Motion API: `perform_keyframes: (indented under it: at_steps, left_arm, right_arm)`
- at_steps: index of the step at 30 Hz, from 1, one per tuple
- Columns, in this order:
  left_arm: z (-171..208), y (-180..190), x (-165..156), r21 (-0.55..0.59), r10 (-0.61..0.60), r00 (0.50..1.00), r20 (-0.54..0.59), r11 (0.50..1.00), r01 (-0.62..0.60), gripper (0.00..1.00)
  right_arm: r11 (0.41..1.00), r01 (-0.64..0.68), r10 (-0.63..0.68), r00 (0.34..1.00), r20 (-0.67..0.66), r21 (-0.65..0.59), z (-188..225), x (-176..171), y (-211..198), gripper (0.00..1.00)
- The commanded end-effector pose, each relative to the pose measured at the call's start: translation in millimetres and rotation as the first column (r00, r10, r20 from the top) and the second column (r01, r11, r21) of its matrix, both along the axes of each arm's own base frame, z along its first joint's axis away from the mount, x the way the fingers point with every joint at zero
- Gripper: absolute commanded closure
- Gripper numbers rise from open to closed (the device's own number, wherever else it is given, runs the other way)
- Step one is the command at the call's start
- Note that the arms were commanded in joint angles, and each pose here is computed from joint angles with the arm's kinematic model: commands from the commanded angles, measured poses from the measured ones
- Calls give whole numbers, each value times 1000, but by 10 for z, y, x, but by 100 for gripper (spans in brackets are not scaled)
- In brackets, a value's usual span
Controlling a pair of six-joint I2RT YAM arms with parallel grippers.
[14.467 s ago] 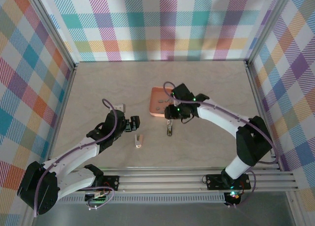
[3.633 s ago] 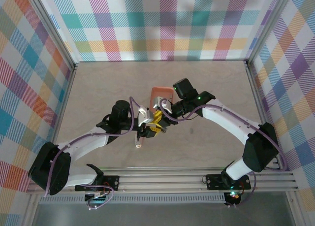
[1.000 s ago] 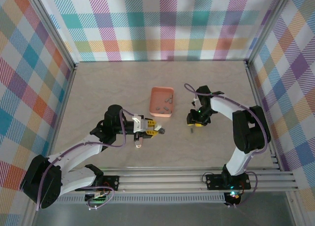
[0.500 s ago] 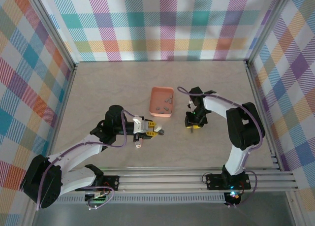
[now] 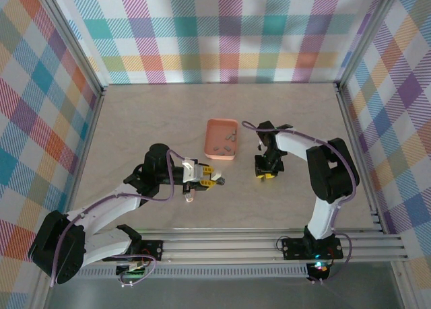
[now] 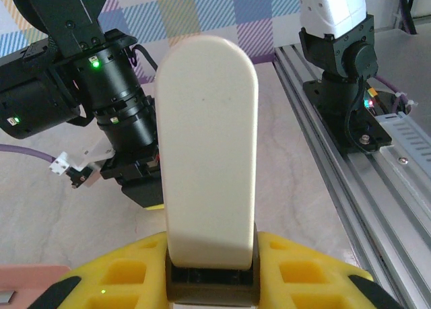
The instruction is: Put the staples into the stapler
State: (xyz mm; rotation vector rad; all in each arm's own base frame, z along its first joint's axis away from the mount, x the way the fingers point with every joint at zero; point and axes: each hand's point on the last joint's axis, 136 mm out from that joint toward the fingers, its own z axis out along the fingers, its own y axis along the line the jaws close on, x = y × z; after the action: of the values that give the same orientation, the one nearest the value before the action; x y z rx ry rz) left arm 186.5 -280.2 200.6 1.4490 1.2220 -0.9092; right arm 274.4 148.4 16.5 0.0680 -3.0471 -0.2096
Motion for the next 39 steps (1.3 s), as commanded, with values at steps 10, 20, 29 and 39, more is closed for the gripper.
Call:
perform_keyframes:
  at_steps: [10,20,29,39]
  left_arm:
    - [67,-26,0,-9,-25,999,21,1000,25,100]
    - [46,-21,14,-2,-15,1000,17,1000,15,100]
    - [21,-29,53,-11,1,1000,7,1000,-1,100]
    - [84,1,161,-37,24,1000,-1,999,-24,100]
  right_arm:
    - [1000,17,-17,1000,-15,14,-63,14,102,79]
    - [997,17,-19,999,-26,-69,-144,-62,39,82]
    - [999,17,-24,989,149,48,142,129,177,85]
    - [910,-286,99,852,514,299,955,326,614,85]
